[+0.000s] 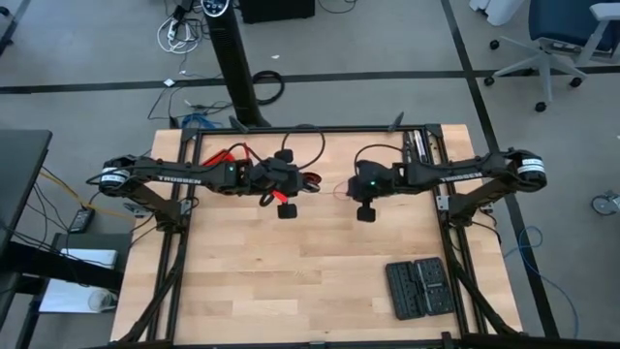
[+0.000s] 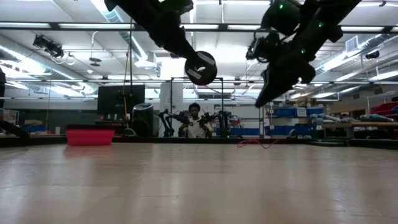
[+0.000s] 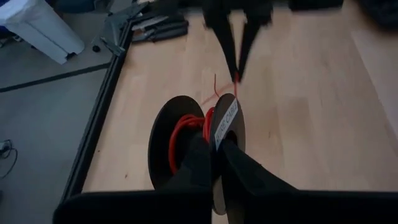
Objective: Coil cords
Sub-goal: Coil the wire to the spool
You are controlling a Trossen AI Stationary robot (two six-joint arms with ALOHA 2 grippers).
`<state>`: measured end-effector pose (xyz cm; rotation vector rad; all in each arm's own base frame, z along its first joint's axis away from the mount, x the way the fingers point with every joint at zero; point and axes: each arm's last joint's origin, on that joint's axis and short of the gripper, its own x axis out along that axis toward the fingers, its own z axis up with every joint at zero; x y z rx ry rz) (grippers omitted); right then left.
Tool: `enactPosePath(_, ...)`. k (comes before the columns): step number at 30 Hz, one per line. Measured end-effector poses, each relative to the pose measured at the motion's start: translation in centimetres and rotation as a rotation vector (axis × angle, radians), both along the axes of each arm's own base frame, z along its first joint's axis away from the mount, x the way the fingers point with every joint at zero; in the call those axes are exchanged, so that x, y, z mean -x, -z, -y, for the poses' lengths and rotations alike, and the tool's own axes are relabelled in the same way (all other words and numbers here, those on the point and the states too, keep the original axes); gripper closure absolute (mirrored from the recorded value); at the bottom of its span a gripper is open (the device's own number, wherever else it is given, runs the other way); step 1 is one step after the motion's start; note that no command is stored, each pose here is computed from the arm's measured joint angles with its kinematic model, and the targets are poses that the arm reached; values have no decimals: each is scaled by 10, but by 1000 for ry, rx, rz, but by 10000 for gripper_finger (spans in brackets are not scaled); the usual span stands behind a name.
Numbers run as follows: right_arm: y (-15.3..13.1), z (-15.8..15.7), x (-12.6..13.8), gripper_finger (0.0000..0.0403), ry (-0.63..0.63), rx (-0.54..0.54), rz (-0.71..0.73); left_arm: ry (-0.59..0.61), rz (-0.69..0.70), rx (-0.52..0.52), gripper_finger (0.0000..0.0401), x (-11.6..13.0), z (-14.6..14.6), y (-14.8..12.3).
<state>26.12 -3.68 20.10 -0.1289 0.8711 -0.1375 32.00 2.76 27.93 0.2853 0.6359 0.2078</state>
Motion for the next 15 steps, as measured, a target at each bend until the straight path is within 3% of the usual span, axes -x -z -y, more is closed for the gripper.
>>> enactPosePath(5,-27,-2,4,402,-56,92,155,25,-55,-27,390,3,0,3)
enactPosePath(9,-47,-2,-2,402,-152,161,335,97,-60,-1,390,2,2,4)
enactPosePath(12,-53,0,-5,402,-179,242,391,141,-58,29,390,2,3,4)
enactPosePath(15,-60,5,-7,403,-194,245,476,165,-55,47,390,2,4,4)
